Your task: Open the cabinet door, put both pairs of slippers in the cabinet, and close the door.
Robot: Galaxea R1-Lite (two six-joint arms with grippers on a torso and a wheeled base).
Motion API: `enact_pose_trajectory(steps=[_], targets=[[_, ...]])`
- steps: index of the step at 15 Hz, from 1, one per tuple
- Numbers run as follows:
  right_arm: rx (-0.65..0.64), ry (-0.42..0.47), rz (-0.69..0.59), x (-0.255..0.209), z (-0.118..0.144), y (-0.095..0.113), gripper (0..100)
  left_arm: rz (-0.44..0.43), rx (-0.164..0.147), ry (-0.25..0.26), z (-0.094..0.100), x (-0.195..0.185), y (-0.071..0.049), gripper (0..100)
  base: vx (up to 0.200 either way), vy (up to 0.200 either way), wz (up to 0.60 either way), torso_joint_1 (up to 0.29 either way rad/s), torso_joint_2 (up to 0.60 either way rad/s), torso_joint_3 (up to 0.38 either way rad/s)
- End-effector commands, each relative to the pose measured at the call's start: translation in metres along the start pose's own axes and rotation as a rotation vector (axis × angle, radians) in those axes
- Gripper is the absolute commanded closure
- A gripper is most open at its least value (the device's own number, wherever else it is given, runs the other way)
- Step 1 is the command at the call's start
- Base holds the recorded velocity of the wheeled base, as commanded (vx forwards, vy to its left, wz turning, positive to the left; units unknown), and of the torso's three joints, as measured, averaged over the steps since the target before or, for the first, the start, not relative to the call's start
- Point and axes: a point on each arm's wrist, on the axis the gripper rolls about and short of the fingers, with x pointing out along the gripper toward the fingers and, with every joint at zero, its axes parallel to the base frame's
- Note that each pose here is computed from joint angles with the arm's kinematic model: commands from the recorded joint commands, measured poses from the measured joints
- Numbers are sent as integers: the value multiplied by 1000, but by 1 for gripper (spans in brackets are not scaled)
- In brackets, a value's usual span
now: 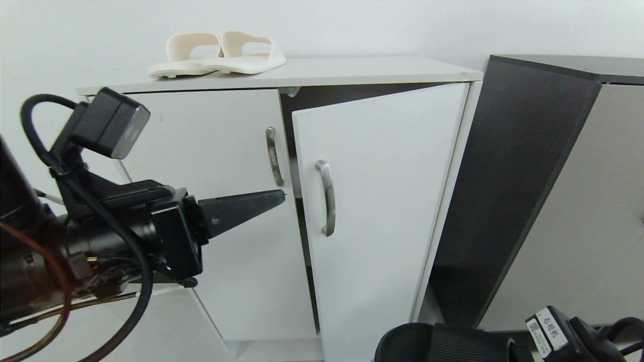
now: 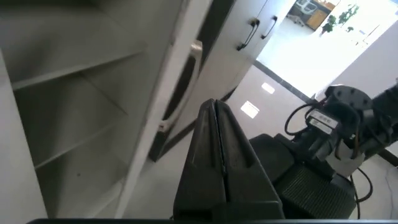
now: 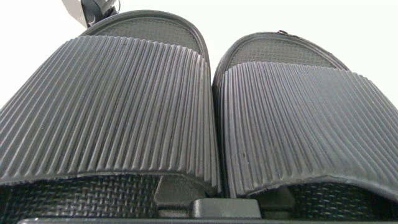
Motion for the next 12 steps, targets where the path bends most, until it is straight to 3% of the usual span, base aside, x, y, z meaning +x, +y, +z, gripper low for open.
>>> enact_pose_trajectory(steps=[1,3,5,9,12], targets=[[-3,-7,2,-1,1,1,100,68,14,-45,12,-3,12,100,0,0,0,0,0,0],[-3,-7,-1,-1,1,0,100,148,6,-55,21,13,41,100,0,0,0,0,0,0],[-3,-7,-2,-1,1,0,100,153,4,-54,20,28,54,100,0,0,0,0,0,0],[0,-9,-4,0,2,0,100,113,3,-36,18,65,68,100,0,0,0,0,0,0],[-1,-13,-5,2,5,-1,100,38,6,-17,10,87,56,100,-67,0,0,1,2,-2]])
